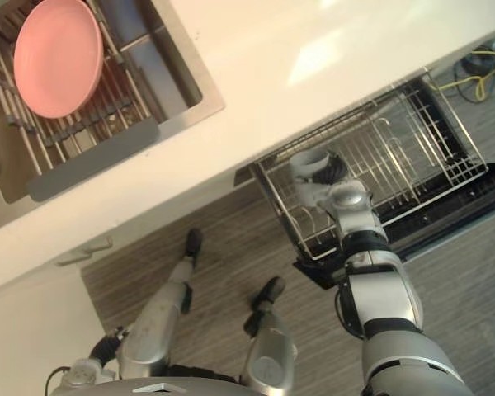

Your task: Walk over to the sink, pick up the cup, carry it to the dishwasher, place the cup inside the dishwasher, then close the dishwasher door

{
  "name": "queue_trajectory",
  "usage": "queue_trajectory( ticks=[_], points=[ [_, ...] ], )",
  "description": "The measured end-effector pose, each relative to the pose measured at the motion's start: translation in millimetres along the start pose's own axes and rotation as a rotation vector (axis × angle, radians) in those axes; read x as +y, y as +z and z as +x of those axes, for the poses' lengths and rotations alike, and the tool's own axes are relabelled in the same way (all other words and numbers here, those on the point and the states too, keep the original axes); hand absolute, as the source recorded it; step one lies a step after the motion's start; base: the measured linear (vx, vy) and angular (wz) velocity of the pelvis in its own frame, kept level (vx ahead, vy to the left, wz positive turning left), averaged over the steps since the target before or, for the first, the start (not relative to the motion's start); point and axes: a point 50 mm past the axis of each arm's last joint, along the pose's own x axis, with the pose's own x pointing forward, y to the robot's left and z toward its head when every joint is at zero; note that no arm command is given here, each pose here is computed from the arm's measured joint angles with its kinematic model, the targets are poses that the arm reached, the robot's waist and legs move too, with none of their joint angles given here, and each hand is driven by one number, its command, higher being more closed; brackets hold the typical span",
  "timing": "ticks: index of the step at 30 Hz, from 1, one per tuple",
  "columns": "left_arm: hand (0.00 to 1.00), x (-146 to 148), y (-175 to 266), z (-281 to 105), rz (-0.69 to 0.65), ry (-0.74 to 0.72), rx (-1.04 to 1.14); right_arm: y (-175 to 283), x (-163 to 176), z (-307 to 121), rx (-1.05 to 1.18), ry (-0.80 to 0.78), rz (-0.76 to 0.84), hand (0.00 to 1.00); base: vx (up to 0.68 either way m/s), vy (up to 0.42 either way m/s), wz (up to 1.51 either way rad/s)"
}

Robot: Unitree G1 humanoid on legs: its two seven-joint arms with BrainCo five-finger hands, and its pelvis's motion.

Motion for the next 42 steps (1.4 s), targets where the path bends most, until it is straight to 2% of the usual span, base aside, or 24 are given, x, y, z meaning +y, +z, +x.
queue_trajectory(
  ticks=[6,7,14,27,33,38,42],
  points=[
    [0.00,-6.5,-0.4,1.0,0.041,-0.033,-0.004,18.7,-8.4,7.6,0.008,0.020,-0.034,1.00,0.00,-0.061,0.17],
    [0.00,-8.3,-0.3,1.0,0.052,-0.041,-0.007,20.9,-8.9,8.1,0.009,0.027,-0.036,0.00,-0.01,-0.070,0.21],
    [0.00,-16.1,-1.1,0.8,0.080,-0.075,-0.011,18.2,-3.4,9.2,0.042,0.064,-0.012,0.00,-0.01,-0.057,0.13],
    [0.00,-23.7,-0.9,2.1,0.123,-0.102,-0.008,27.5,-7.5,10.9,-0.001,-0.025,0.018,0.00,-0.05,-0.061,0.05],
    [0.00,-22.5,-0.8,2.3,0.116,-0.091,-0.005,29.6,-4.4,7.1,-0.073,-0.069,0.173,0.00,-0.01,-0.059,-0.08],
    [0.00,-16.8,-7.0,1.3,0.063,-0.056,0.034,2.0,6.7,-7.1,-0.092,-0.069,0.226,0.00,-0.03,-0.042,-0.12],
    [0.00,-7.1,-23.0,-4.0,0.039,-0.020,0.093,-38.6,43.3,-25.8,-0.002,-0.013,0.341,0.00,-0.02,-0.034,-0.35]
  ],
)
